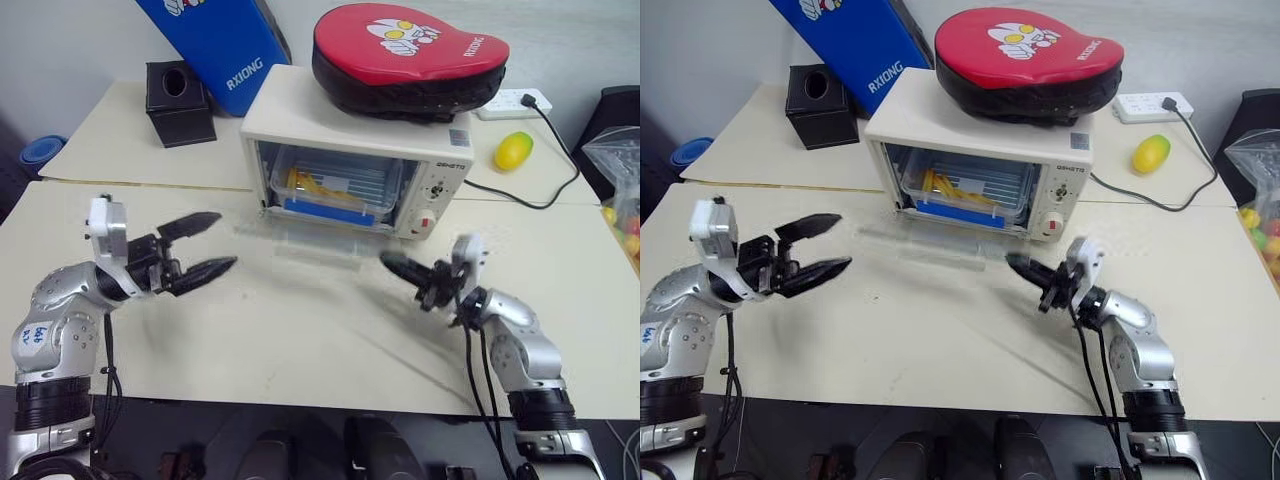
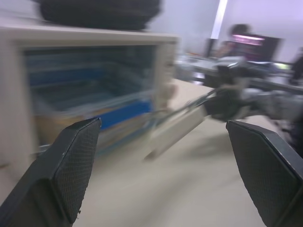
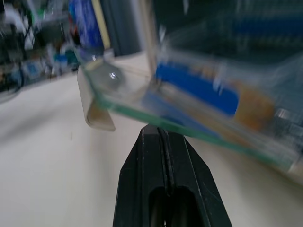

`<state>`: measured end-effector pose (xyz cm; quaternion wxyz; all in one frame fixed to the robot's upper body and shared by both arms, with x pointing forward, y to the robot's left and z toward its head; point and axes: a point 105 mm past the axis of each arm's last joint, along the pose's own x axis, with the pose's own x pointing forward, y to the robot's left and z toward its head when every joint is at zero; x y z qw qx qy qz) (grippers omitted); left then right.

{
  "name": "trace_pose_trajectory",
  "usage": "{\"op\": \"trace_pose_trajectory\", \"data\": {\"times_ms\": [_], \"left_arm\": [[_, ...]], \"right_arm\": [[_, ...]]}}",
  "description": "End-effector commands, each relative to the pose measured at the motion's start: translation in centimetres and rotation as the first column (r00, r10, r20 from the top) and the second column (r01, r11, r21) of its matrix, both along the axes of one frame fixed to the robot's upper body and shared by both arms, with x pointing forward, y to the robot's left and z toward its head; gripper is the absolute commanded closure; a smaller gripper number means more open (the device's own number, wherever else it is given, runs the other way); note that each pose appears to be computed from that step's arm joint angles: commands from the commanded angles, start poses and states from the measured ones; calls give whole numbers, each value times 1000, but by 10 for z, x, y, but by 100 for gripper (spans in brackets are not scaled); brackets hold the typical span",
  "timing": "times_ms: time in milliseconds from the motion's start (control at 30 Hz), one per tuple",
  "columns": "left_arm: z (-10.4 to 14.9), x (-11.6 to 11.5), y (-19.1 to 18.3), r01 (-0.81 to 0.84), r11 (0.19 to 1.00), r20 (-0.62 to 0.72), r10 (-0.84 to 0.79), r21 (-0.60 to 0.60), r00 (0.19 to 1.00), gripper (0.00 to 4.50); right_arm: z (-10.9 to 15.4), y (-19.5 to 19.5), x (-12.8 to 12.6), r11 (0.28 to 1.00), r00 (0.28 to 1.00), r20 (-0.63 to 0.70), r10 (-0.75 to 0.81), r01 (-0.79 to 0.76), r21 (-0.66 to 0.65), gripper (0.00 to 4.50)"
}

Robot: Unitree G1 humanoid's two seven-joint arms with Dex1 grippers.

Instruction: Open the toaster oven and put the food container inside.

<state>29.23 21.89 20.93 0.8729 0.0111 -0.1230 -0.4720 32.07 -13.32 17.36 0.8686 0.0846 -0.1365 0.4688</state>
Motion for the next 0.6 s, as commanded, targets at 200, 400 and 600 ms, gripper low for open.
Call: {"op": "trace_pose_trajectory", "data": {"times_ms": [200, 400, 600], "left_arm": [[-21, -23, 49, -289, 939, 28, 289, 188, 957, 0], [-46, -44, 64, -350, 886, 26, 360, 303, 933, 0], [-56, -53, 65, -410, 854, 58, 414, 321, 908, 0]], "right_arm": [[45, -31, -14, 994, 984, 147, -105, 106, -3, 393], [-4, -51, -44, 927, 973, 231, -28, 112, -358, 199], [-10, -60, -49, 906, 971, 232, -49, 141, -400, 6]]}}
